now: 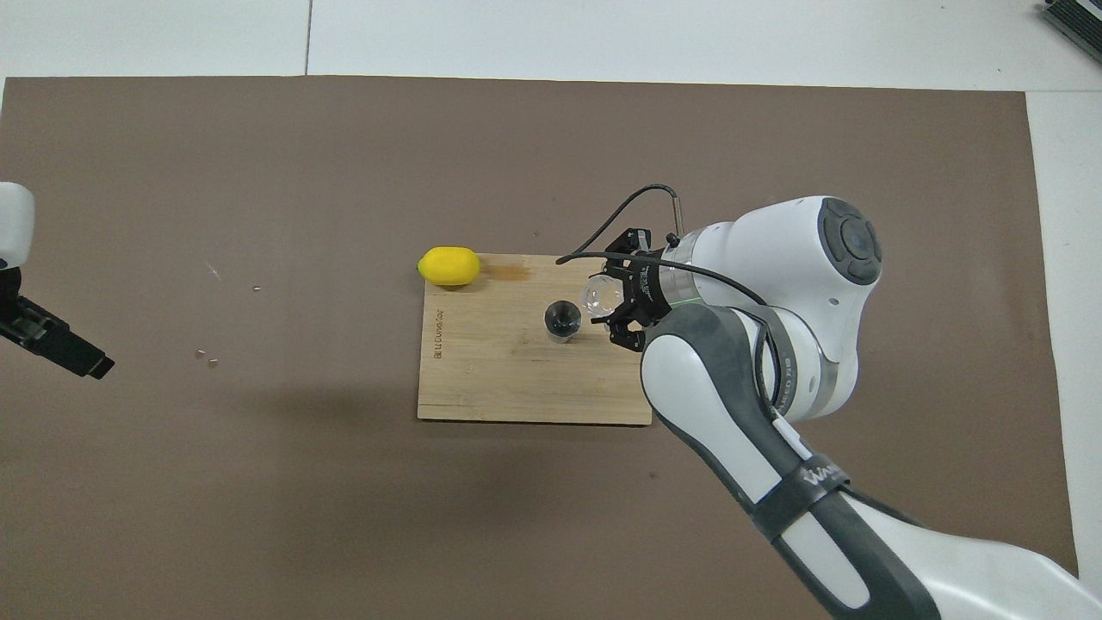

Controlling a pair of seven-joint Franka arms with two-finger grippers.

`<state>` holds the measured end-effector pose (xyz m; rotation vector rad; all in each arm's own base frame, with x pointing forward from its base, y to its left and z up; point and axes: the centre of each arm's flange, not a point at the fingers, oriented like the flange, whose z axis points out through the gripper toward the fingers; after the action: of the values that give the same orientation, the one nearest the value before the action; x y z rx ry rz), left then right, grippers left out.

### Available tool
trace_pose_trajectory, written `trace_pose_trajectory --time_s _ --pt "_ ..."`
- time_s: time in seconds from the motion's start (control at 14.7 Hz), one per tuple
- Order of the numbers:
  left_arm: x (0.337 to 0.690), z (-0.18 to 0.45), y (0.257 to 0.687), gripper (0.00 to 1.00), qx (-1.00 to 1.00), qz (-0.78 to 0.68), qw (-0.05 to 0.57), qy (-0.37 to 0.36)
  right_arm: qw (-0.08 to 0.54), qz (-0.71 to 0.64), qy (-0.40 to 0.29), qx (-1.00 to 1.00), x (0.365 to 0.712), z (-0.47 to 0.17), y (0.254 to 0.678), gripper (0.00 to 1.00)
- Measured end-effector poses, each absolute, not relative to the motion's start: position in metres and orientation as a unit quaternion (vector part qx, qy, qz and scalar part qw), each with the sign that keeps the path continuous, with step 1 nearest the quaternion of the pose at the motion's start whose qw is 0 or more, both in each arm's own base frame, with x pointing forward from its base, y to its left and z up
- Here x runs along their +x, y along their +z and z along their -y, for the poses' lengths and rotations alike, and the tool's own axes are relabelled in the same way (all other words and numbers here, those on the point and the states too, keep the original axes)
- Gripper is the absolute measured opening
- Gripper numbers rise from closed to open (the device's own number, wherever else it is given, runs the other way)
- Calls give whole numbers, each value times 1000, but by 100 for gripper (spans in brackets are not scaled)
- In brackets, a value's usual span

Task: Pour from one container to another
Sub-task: 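Tilt the glass with the right gripper to pour into the metal cup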

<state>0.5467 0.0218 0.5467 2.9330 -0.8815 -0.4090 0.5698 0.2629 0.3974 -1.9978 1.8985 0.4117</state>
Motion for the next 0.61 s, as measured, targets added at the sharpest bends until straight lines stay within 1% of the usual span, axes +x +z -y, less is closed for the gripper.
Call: trace_pose_trajectory --time_s 0.27,0.61 --pt "535 -19 512 100 952 287 24 -104 162 -669 130 -714 565 -275 396 51" --pt "537 -20 502 100 957 280 31 -71 152 -652 99 -737 562 -289 400 51"
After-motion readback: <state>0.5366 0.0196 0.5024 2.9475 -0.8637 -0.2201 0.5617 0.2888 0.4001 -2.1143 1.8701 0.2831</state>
